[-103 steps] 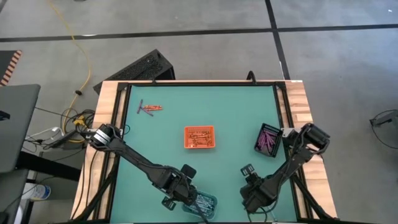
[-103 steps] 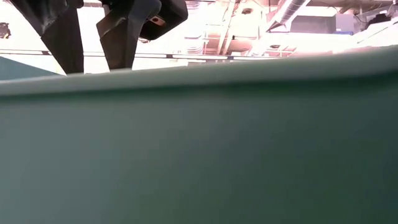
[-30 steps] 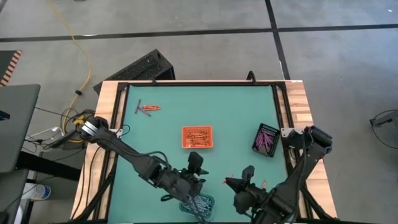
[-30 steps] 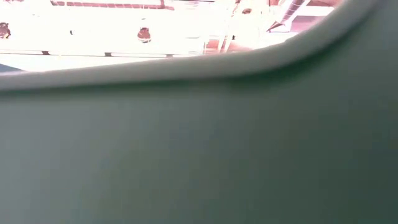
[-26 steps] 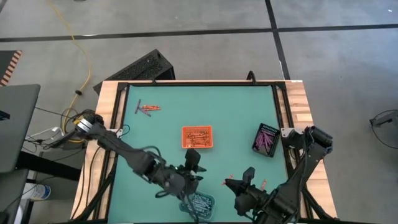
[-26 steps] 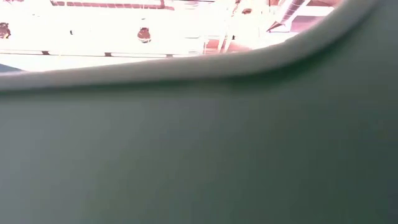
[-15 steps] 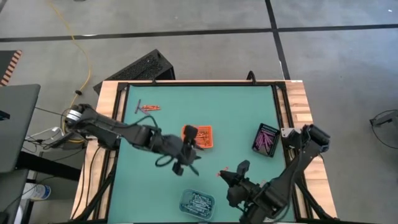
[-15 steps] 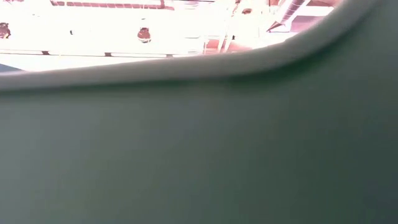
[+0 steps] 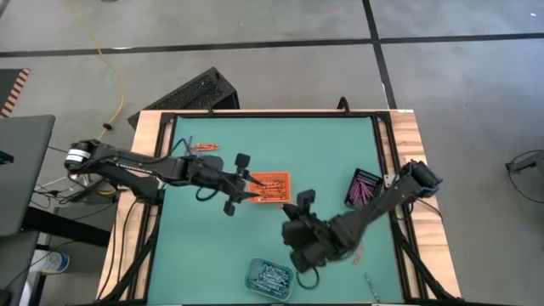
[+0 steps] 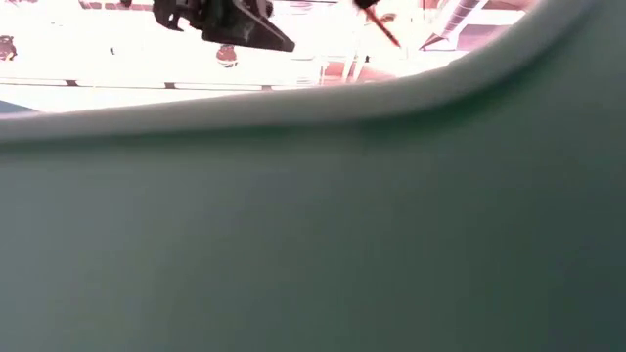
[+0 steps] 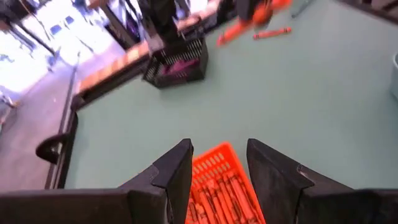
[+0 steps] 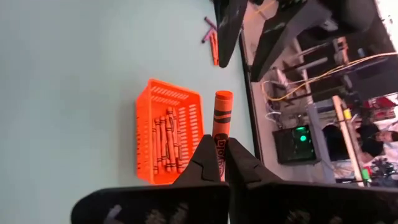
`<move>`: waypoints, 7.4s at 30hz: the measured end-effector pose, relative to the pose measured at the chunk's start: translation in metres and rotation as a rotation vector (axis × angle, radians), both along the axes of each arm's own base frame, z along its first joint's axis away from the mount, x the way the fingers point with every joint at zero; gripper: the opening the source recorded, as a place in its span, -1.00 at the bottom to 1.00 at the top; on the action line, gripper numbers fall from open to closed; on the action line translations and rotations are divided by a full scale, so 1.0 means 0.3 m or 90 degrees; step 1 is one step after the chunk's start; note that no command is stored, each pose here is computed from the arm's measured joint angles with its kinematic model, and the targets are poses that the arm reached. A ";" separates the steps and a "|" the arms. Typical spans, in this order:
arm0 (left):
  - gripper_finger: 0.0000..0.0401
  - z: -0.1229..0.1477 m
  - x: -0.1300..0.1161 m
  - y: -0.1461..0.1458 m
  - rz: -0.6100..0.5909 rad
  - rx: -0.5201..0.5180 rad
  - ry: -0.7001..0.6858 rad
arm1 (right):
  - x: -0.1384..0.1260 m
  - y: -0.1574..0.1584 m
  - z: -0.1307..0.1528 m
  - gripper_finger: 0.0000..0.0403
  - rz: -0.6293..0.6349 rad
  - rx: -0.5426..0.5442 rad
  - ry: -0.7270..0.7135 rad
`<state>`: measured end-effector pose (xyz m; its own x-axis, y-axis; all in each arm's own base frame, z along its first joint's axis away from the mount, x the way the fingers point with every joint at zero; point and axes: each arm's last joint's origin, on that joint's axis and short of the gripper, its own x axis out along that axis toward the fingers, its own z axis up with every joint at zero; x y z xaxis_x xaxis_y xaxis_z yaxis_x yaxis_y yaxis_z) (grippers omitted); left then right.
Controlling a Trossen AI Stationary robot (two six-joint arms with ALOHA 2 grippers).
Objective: Sort crayons
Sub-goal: Put the orange crayon into the orange bin, then put the blue crayon into the blue bin
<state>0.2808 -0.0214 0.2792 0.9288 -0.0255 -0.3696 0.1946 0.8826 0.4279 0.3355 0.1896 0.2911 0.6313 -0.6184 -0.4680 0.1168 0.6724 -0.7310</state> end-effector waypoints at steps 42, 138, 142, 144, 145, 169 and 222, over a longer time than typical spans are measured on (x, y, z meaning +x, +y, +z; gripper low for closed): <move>-0.29 -0.244 -0.148 -0.025 -0.100 -0.130 0.034 | 0.250 -0.590 -0.244 -0.59 0.090 0.294 0.131; -0.29 -0.278 0.113 -0.503 -0.247 -0.205 0.042 | -0.476 0.124 -0.475 -0.99 0.068 0.472 0.479; -0.29 -0.280 0.112 -0.502 -0.246 -0.205 0.046 | -0.449 0.127 -0.454 -0.99 0.069 0.478 0.455; -0.29 -0.283 0.111 -0.502 -0.244 -0.202 0.052 | -0.435 0.130 -0.438 -0.99 0.075 0.476 0.446; -0.29 -0.284 0.111 -0.501 -0.241 -0.201 0.054 | -0.426 0.131 -0.428 -0.99 0.078 0.477 0.442; -0.29 -0.275 -0.010 -0.529 -0.038 -0.029 0.123 | 0.084 -0.390 -0.214 -1.00 0.103 0.277 0.109; -0.29 -0.219 -0.053 -0.549 -0.056 -0.035 0.102 | -0.438 0.222 -0.211 -0.31 -0.308 0.767 0.221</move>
